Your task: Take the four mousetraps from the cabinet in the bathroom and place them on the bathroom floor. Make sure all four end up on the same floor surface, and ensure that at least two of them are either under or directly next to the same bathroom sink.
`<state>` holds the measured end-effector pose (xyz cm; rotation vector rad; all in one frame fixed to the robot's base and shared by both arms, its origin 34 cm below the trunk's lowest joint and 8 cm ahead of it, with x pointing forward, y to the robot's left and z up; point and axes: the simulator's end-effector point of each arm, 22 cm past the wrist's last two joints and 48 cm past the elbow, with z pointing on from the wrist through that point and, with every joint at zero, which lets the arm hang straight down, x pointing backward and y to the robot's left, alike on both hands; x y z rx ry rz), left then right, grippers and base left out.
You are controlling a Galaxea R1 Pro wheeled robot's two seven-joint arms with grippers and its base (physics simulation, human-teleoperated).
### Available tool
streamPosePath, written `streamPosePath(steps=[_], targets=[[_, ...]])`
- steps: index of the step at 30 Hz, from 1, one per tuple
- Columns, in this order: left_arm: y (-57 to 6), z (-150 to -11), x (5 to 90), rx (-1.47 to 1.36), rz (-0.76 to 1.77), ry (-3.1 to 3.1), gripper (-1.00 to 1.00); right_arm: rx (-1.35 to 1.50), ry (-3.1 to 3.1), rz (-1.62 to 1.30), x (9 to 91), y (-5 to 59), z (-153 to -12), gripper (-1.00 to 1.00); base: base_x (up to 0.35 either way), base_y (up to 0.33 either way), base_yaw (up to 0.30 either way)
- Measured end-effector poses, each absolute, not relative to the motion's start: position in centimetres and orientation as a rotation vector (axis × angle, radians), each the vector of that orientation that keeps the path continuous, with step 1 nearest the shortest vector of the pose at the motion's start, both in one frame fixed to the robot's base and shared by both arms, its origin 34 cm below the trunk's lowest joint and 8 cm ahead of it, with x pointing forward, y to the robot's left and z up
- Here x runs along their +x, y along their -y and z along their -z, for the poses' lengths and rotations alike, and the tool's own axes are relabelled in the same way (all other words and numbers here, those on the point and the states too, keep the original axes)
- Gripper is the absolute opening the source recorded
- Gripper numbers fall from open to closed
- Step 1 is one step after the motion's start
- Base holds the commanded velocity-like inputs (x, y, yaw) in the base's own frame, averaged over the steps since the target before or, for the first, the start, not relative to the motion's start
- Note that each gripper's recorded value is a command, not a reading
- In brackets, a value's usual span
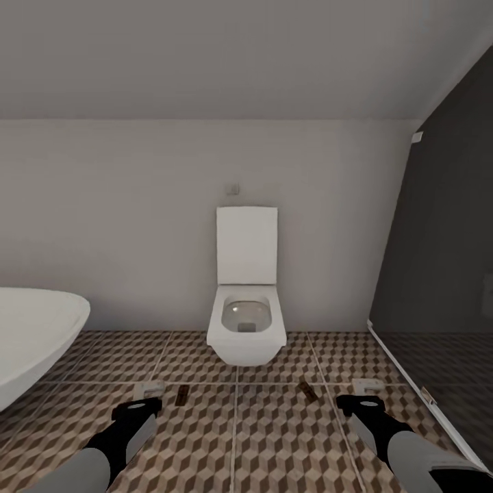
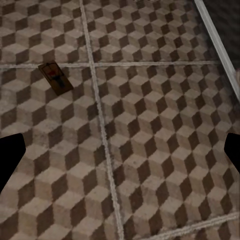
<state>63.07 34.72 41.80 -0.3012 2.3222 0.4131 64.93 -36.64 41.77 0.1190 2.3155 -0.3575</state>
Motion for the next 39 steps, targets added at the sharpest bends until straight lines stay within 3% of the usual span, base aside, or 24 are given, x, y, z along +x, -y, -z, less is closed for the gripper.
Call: streamPosePath(steps=[39], targets=[[-34.7, -50.2, 65.0, -0.302, -0.408, -2.325, 1.00, 0.122, -2.302, 0.357, 67.0, 36.5, -50.4, 1.00, 0.000, 0.000, 0.000]])
